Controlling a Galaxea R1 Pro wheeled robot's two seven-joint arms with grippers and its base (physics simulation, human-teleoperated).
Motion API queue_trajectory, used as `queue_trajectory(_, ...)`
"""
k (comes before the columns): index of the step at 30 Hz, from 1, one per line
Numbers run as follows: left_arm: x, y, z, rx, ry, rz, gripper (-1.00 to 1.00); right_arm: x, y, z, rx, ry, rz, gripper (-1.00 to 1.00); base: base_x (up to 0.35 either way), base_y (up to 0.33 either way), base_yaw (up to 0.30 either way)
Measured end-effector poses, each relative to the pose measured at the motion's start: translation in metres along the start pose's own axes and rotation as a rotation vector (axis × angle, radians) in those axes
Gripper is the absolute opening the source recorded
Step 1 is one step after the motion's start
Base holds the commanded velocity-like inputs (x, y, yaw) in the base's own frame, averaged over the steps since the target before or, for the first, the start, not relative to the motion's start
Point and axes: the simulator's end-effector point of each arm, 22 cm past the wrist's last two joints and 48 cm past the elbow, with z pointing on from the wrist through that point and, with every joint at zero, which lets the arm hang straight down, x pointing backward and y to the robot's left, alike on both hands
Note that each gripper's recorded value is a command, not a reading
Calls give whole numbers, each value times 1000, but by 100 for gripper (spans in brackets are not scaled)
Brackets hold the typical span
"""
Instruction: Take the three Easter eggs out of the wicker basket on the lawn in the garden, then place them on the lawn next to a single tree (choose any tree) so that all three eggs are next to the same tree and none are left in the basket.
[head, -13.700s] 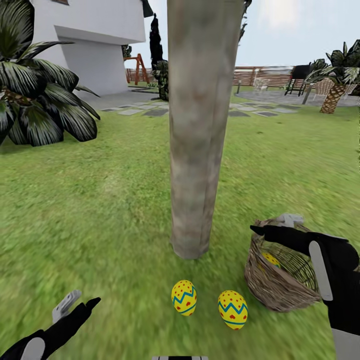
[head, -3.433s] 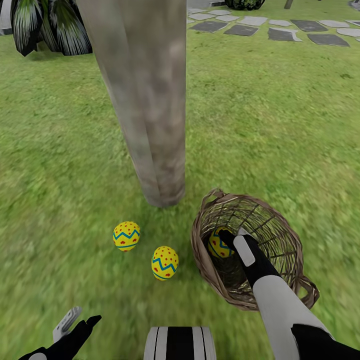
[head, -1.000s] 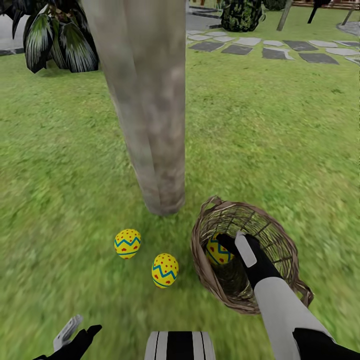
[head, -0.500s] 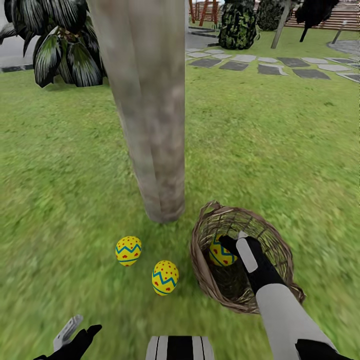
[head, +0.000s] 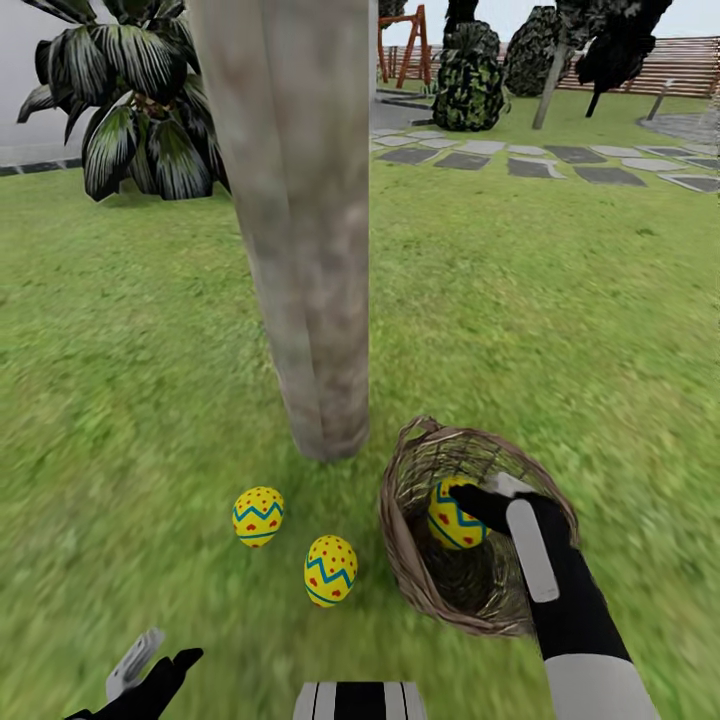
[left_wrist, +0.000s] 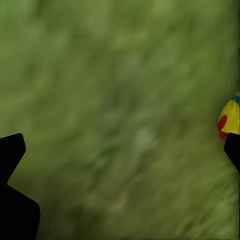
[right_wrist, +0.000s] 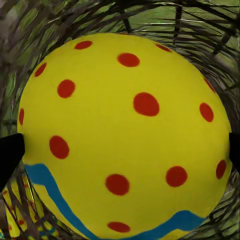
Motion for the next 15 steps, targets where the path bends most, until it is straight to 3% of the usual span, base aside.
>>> queue_trajectory(8,-7,-9,-7,21,-20,1,100,-22,10,-66,-72,-62,-80,-100,0,0,0)
queue_trajectory(15,-13,-17,-14,43,-37,1,100,-51,44,-106,-356,-126,-152,-100,0,0,0)
